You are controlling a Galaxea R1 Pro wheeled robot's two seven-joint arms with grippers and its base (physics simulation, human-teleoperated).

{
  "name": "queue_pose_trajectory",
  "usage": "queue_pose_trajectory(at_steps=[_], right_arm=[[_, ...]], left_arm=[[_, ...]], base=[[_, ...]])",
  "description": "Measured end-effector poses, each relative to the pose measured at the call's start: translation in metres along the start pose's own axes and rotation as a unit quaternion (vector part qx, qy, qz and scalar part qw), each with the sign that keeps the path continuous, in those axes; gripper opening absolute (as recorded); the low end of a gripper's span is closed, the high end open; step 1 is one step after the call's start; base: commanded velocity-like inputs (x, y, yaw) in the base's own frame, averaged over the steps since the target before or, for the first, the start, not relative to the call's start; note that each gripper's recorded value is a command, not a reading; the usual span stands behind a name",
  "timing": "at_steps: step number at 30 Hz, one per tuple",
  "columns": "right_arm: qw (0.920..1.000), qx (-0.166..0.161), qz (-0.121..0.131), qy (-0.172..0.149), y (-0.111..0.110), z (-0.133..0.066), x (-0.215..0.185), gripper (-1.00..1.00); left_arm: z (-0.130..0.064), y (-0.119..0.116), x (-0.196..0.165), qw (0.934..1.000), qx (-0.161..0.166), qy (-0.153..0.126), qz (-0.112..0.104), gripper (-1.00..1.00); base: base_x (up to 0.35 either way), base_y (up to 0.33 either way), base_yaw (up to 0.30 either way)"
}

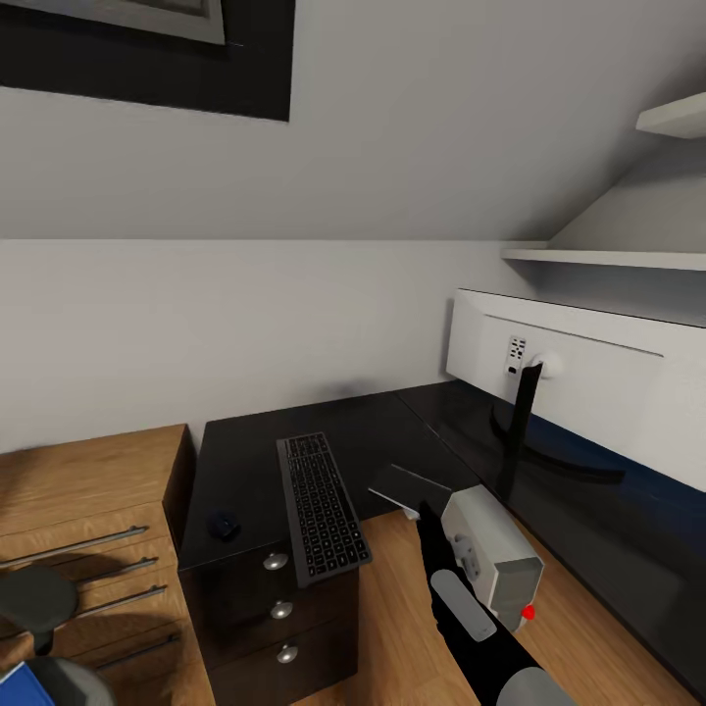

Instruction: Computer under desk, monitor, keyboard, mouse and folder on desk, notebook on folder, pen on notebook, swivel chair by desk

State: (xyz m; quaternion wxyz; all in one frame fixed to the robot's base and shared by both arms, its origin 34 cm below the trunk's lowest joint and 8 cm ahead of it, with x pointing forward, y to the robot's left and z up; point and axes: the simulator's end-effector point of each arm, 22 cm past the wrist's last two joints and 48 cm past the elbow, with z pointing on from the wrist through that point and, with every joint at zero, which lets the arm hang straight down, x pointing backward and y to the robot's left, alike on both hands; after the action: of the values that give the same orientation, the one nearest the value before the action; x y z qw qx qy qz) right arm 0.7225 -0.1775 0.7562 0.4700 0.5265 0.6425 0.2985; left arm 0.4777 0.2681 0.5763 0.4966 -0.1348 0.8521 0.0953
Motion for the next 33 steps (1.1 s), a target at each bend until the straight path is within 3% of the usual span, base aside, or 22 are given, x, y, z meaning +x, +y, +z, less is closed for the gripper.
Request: queue_pose_trajectory(at_steps=[33], right_arm=[[1.0000,-0.002,0.000,0.001,0.0010,-0.0002,0.0010,1.00]], left_arm=[[-0.0005,-0.0009,0.0013,1.0000,0.001,0.002,0.001,1.00]], base=[[-0.027,-0.037,0.000]])
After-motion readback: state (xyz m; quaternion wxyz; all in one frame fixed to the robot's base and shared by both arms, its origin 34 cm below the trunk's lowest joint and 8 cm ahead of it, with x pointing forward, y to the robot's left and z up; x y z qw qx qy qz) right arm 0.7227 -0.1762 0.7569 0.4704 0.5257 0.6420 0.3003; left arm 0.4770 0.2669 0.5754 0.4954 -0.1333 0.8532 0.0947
